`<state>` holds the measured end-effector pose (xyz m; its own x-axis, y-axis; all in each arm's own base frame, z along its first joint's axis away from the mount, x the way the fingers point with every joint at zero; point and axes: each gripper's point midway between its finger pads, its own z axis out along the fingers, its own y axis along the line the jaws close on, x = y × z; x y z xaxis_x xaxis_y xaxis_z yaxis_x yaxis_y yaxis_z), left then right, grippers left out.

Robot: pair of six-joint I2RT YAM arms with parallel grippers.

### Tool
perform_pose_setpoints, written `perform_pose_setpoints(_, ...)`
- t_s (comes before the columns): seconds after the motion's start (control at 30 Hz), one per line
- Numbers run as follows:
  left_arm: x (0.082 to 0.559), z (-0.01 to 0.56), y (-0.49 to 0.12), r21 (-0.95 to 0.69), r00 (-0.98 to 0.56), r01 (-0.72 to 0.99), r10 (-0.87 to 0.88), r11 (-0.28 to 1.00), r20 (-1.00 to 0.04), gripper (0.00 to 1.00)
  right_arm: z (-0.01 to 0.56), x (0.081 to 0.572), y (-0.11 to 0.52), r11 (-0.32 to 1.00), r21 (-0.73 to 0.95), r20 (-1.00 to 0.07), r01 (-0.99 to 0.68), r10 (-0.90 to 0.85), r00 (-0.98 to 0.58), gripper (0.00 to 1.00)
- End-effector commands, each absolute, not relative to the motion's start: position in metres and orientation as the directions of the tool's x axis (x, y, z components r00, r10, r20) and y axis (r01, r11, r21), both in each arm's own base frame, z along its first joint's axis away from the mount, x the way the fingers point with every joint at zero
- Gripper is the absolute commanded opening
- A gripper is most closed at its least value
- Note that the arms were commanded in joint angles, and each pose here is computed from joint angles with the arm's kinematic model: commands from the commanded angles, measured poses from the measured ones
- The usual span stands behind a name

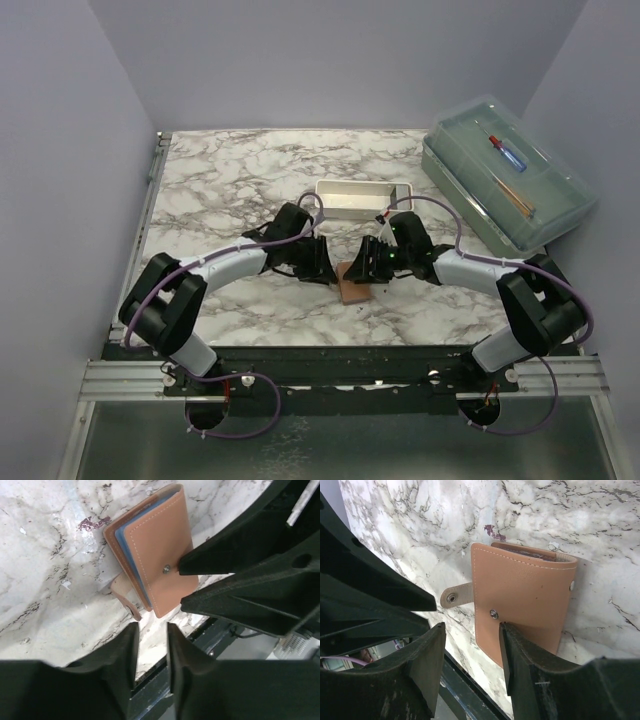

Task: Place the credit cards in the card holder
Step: Close the card holder at the center of the board.

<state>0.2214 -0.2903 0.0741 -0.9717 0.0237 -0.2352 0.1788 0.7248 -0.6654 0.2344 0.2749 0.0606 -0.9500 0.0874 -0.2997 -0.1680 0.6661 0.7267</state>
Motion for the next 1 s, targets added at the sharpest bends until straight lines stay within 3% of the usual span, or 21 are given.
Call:
perform_pose_setpoints(0.0, 0.23, 0.107, -0.285, -0.745, -0.974, 0.163, -0.014, 0.647, -0.225, 0.41, 0.06, 0.233, 0.271, 0.681, 0.711, -0.317, -0.176, 0.086, -0.944, 0.52)
perform_pose_setpoints(0.13, 0.247, 0.123, -0.284, -0.777, -0.972, 0.164, -0.037, 0.608, -0.234, 0.43, 0.044, 0.229, 0.271, 0.685, 0.711, -0.287, -0.162, 0.071, -0.955, 0.5)
perform_pose_setpoints(0.3, 0.266, 0.133, -0.304, -0.82, -0.969, 0.182, -0.041, 0.542, -0.242, 0.17, 0.03, 0.224, 0.267, 0.71, 0.689, -0.275, -0.146, 0.069, -0.959, 0.38)
perform_pose_setpoints(0.47, 0.271, 0.107, -0.323, -0.84, -0.979, 0.156, -0.031, 0.52, -0.201, 0.01, 0.036, 0.223, 0.264, 0.715, 0.681, -0.297, -0.158, 0.072, -0.952, 0.33)
perform_pose_setpoints(0.7, 0.272, 0.068, -0.329, -0.824, -0.986, 0.114, -0.04, 0.556, -0.164, 0.0, 0.041, 0.222, 0.272, 0.696, 0.692, -0.316, -0.192, 0.053, -0.947, 0.32)
perform_pose_setpoints(0.97, 0.27, 0.031, -0.31, -0.75, -0.984, 0.05, -0.095, 0.66, -0.15, 0.0, 0.064, 0.234, 0.292, 0.708, 0.657, -0.397, -0.259, 0.032, -0.917, 0.43)
